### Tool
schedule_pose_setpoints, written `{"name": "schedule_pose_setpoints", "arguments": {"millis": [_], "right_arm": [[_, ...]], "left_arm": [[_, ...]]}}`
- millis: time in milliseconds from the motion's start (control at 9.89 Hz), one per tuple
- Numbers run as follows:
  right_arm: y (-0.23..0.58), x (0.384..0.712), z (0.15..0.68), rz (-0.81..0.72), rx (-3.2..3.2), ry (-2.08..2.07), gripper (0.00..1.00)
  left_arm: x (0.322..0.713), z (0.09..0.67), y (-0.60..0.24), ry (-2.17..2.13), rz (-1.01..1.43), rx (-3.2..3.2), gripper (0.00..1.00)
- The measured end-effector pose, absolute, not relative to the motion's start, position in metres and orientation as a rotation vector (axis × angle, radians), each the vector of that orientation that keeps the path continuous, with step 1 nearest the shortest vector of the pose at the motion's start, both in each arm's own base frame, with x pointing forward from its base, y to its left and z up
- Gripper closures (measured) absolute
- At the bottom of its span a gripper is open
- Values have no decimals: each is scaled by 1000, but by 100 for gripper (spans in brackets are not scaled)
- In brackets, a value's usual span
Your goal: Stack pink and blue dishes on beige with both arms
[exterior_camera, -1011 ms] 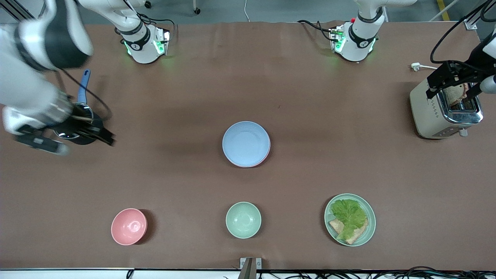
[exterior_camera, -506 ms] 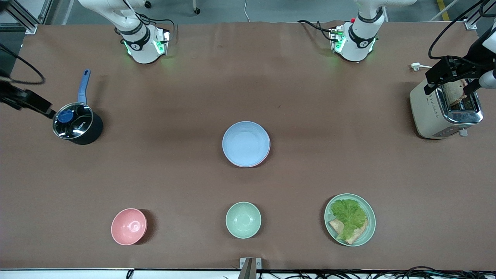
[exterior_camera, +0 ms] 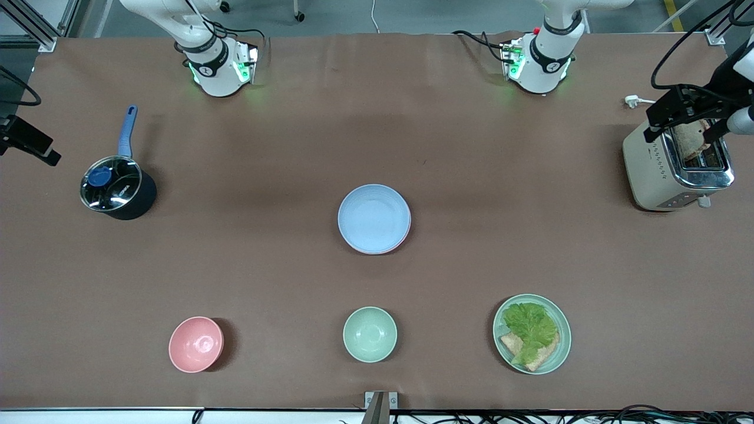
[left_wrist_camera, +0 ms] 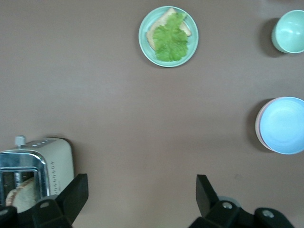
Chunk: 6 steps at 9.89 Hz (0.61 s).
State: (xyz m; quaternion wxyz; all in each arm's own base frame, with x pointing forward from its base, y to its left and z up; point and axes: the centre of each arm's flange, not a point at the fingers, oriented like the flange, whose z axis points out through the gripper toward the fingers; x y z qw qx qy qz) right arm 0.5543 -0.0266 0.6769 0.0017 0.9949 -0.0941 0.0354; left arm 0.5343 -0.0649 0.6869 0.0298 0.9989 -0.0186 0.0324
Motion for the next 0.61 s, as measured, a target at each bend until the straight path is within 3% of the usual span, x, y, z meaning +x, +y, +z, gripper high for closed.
{"name": "schedule_pose_setpoints", "arguments": {"millis": [607], "right_arm": [[-33, 554, 677, 109, 3122, -276, 0]], "left_arm": [[534, 686, -58, -43, 94, 3092, 0]]}}
